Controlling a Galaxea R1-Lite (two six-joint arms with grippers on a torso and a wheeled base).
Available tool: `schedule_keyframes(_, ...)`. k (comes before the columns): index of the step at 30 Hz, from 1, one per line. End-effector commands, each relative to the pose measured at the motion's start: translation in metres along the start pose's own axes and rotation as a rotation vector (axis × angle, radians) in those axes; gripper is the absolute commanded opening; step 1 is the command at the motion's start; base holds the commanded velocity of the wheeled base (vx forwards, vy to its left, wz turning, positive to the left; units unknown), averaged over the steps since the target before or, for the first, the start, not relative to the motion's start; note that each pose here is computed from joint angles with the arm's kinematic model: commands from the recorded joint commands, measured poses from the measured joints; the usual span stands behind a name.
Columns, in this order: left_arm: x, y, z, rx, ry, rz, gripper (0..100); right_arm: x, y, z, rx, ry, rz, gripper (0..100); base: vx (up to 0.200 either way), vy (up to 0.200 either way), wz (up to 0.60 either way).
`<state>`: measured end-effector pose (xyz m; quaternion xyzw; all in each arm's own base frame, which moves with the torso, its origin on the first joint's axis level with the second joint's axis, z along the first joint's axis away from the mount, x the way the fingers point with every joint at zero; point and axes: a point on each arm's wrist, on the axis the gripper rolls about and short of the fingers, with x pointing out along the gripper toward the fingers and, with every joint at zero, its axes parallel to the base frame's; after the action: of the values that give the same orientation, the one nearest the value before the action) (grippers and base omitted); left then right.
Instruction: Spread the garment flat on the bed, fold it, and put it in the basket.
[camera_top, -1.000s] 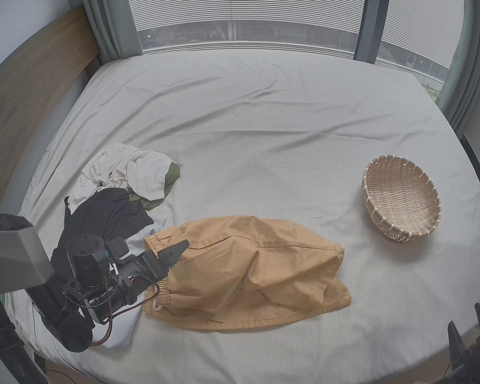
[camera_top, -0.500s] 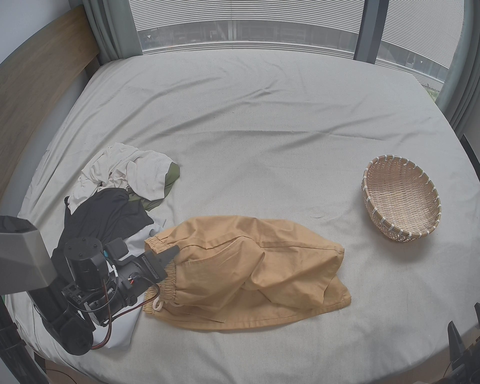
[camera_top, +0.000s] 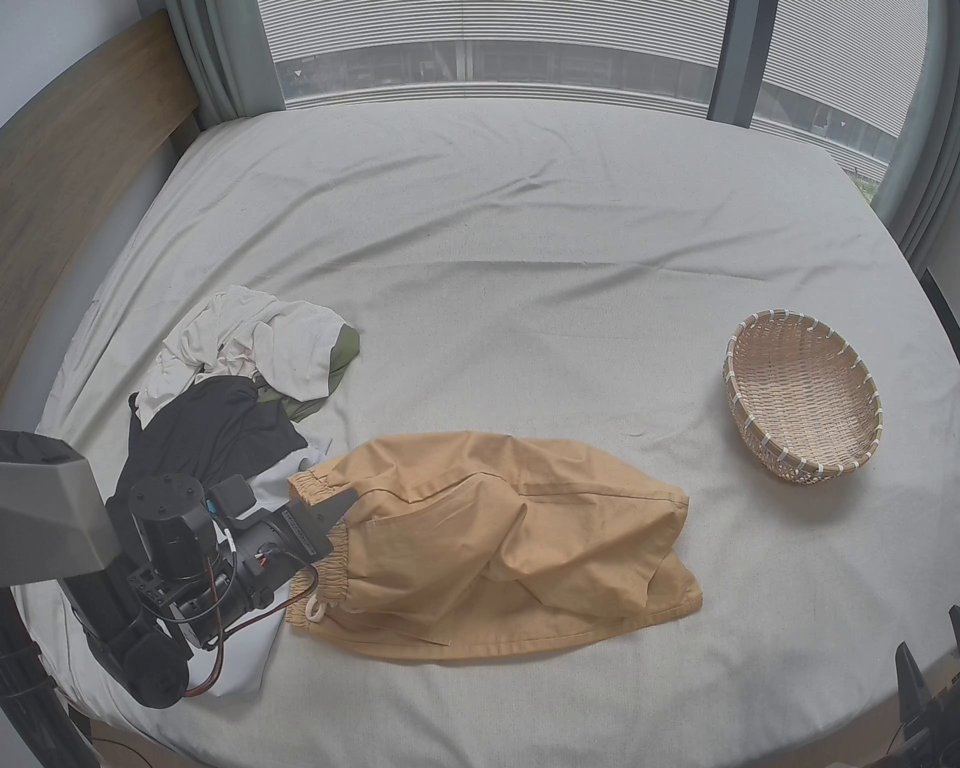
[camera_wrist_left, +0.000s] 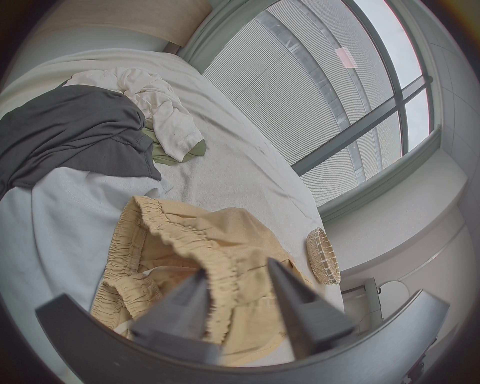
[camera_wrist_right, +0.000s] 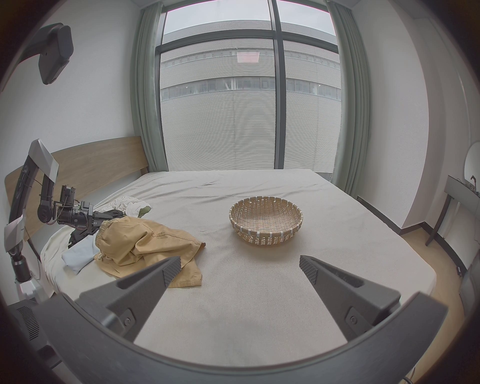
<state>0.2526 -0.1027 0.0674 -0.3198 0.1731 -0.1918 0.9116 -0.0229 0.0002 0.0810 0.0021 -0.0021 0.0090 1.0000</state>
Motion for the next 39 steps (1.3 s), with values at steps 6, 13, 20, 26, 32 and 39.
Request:
schedule_keyframes(6,0.000,-0.006,-0.018,0.061,0.068,-0.013,100,0.001,0.000,-0.005,-0.001,0.007,0.000,100,0.000,0.000,0.00)
schedule_keyframes(13,0.006,-0.006,-0.016,0.060,0.055,-0.017,100,0.001,0.000,-0.005,0.000,0.007,0.000,100,0.000,0.000,0.00)
schedule_keyframes(20,0.007,-0.005,-0.015,0.058,0.049,-0.016,0,0.001,0.000,-0.005,0.000,0.007,0.000,100,0.000,0.000,0.00)
schedule_keyframes(26,0.006,-0.010,-0.010,0.059,0.026,-0.037,0,0.001,0.000,-0.005,0.000,0.007,0.000,100,0.000,0.000,0.00)
schedule_keyframes(32,0.000,-0.045,0.030,0.065,-0.144,-0.183,0,0.001,0.000,-0.005,0.005,0.007,-0.001,100,0.000,0.000,0.00)
schedule_keyframes(39,-0.005,-0.062,0.050,0.075,-0.228,-0.251,0,0.001,0.000,-0.005,0.005,0.007,-0.001,100,0.000,0.000,0.00)
